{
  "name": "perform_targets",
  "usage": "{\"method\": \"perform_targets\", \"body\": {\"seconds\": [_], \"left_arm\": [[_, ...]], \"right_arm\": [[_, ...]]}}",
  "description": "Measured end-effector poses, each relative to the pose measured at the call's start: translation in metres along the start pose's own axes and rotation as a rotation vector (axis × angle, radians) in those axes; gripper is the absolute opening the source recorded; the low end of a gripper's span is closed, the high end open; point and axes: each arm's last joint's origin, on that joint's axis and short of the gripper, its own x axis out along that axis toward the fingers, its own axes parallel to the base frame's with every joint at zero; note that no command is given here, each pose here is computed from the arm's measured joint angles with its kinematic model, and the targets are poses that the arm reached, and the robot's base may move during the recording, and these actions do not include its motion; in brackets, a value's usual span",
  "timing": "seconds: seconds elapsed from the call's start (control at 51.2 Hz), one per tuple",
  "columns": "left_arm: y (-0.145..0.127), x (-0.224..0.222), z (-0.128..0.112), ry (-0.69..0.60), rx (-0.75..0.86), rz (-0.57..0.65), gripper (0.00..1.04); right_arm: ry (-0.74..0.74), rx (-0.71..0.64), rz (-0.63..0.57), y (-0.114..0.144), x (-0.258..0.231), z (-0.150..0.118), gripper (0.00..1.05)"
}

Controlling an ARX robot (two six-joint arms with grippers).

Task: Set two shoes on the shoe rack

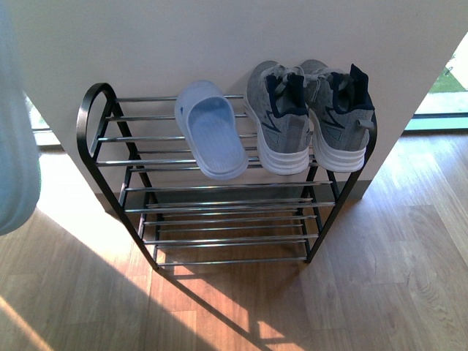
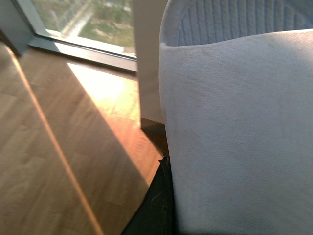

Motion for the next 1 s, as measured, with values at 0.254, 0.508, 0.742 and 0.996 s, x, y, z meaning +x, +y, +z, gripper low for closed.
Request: {"method": "perform_targets", "body": {"seconds": [0.254, 0.508, 0.742, 0.996], "left_arm": [[-0.045, 0.098, 0.008, 0.197, 0.071, -0.094, 0.02], [-0.074, 0.18, 0.012, 0.253, 0.283, -0.083, 0.02], [-0.096, 0.244, -0.001, 0.319, 0.394, -0.1, 0.02], [-0.098, 0.287, -0.028, 0.403, 0.428, -0.09, 0.02]], "right_arm": [[0.0, 0.0, 0.0, 0.0, 0.0, 0.0, 0.96], [0.001, 0.0, 0.0, 0.0, 0.0, 0.0, 0.96], [0.0, 0.0, 0.0, 0.0, 0.0, 0.0, 0.96], [0.0, 0.0, 0.0, 0.0, 0.0, 0.0, 0.96]]}}
